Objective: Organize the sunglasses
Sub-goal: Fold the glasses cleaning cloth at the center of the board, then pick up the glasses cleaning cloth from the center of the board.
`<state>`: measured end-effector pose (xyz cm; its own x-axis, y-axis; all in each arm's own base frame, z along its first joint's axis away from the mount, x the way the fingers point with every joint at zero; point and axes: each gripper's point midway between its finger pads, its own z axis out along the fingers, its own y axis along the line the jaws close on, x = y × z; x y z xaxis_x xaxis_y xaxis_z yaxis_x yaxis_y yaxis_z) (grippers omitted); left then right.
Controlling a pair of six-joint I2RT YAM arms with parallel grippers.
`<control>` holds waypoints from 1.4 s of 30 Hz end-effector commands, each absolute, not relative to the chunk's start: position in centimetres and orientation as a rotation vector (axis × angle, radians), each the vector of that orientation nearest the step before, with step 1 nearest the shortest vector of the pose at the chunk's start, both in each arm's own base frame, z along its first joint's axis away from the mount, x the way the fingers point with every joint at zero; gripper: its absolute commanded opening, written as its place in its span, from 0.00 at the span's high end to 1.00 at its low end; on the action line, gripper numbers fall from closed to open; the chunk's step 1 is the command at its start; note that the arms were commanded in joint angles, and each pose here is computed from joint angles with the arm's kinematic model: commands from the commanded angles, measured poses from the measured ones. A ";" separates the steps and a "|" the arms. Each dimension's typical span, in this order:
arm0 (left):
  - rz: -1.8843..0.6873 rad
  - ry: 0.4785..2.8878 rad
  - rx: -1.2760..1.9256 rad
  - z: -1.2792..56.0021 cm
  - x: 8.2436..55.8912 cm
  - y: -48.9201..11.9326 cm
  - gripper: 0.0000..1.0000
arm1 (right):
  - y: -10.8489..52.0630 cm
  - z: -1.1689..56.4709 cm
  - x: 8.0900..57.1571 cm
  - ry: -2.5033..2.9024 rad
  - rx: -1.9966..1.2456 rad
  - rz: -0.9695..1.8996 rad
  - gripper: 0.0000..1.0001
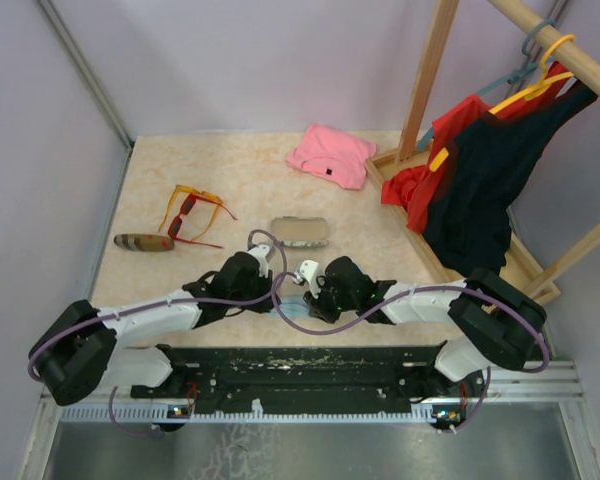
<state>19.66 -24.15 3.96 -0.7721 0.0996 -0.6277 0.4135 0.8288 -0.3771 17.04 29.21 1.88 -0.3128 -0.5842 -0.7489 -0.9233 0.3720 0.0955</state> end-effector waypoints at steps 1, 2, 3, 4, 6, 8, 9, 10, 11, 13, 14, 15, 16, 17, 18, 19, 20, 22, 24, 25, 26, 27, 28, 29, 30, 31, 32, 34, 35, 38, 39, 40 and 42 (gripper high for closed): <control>-0.704 2.401 0.362 4.0 19.1 -24.0 0.99 | 30.0 3.2 17.5 1.966 -1.281 0.708 0.79; -0.708 2.400 0.361 4.0 19.0 -23.9 0.98 | 30.0 3.3 17.4 1.965 -1.283 0.712 0.78; -0.710 2.401 0.359 4.0 18.9 -23.9 0.96 | 30.0 3.5 17.3 1.962 -1.286 0.720 0.77; -0.713 2.399 0.361 4.0 18.9 -23.9 0.92 | 30.0 3.6 17.3 1.962 -1.287 0.722 0.76; -0.719 2.401 0.361 4.0 18.7 -23.8 0.89 | 30.0 3.7 17.1 1.962 -1.292 0.731 0.75; -0.725 2.403 0.363 4.0 18.5 -23.8 0.86 | 29.9 3.8 16.9 1.964 -1.295 0.737 0.74; -0.729 2.402 0.361 4.0 18.4 -23.8 0.85 | 29.9 3.9 16.9 1.964 -1.292 0.740 0.73; -0.731 2.401 0.363 4.0 18.3 -23.7 0.83 | 29.9 4.0 16.8 1.962 -1.292 0.745 0.72; -0.735 2.400 0.363 4.0 18.2 -23.6 0.81 | 29.8 4.0 16.7 1.965 -1.290 0.747 0.72; -0.738 2.400 0.361 4.1 18.0 -23.4 0.77 | 29.8 4.1 16.5 1.968 -1.292 0.755 0.70; -0.740 2.401 0.359 4.0 17.9 -23.3 0.74 | 29.8 4.1 16.4 1.972 -1.294 0.759 0.70; -0.740 2.402 0.359 4.0 17.8 -23.3 0.73 | 29.8 4.1 16.3 1.973 -1.293 0.764 0.70; -0.744 2.401 0.357 4.0 17.7 -23.2 0.73 | 29.8 4.2 16.3 1.971 -1.291 0.769 0.70; -0.750 2.398 0.358 4.1 17.6 -23.2 0.72 | 29.8 4.2 16.2 1.971 -1.290 0.776 0.70; -0.759 2.398 0.359 4.2 17.5 -23.3 0.71 | 29.8 4.2 16.2 1.972 -1.288 0.779 0.70; -0.765 2.392 0.360 4.3 17.4 -23.3 0.71 | 29.8 4.3 16.1 1.974 -1.289 0.782 0.70; -0.767 2.390 0.354 4.4 17.4 -23.2 0.70 | 29.8 4.3 16.1 1.975 -1.288 0.785 0.70; -0.759 2.385 0.335 4.5 17.5 -23.0 0.69 | 29.8 4.6 16.0 1.971 -1.283 0.789 0.70; -0.726 2.379 0.286 4.7 18.0 -22.6 0.67 | 29.8 5.1 16.1 1.962 -1.264 0.794 0.69; -0.703 2.381 0.254 4.7 18.3 -22.3 0.64 | 29.8 5.6 16.1 1.954 -1.248 0.798 0.68; -0.685 2.371 0.233 5.0 18.7 -22.1 0.63 | 29.8 6.1 16.3 1.946 -1.229 0.795 0.67; -0.672 2.368 0.209 5.2 18.9 -21.9 0.62 | 29.7 6.5 16.5 1.941 -1.203 0.786 0.65; -0.658 2.363 0.189 5.5 19.2 -21.8 0.61 | 29.6 7.0 16.8 1.936 -1.173 0.773 0.63; -0.644 2.360 0.166 5.7 19.5 -21.6 0.60 | 29.4 7.5 17.3 1.934 -1.135 0.755 0.60; -0.628 2.355 0.140 5.9 19.8 -21.4 0.59 | 29.1 8.0 17.9 1.940 -1.079 0.730 0.57; -0.615 2.349 0.113 6.1 20.1 -21.2 0.59 | 28.8 8.4 18.7 1.954 -1.005 0.690 0.56; -0.602 2.345 0.089 6.2 20.4 -21.0 0.57 | 28.2 8.6 19.7 1.983 -0.918 0.644 0.55; -0.604 2.340 0.073 6.5 20.7 -21.0 0.56 | 27.1 8.6 21.1 2.047 -0.760 0.565 0.55; -0.612 2.340 0.075 6.5 20.7 -21.1 0.56 | 26.7 8.6 21.7 2.074 -0.690 0.536 0.55; -0.638 2.359 0.095 6.3 20.4 -21.6 0.55 | 26.0 8.0 22.4 2.156 -0.537 0.491 0.56; -0.648 2.372 0.105 6.1 20.1 -21.7 0.55 | 25.8 7.6 22.5 2.178 -0.510 0.477 0.57; -0.653 2.383 0.111 5.9 20.0 -21.8 0.55 | 25.7 7.3 22.6 2.194 -0.485 0.464 0.57; -0.660 2.404 0.117 5.4 19.7 -22.0 0.56 | 25.5 6.7 22.8 2.218 -0.448 0.445 0.58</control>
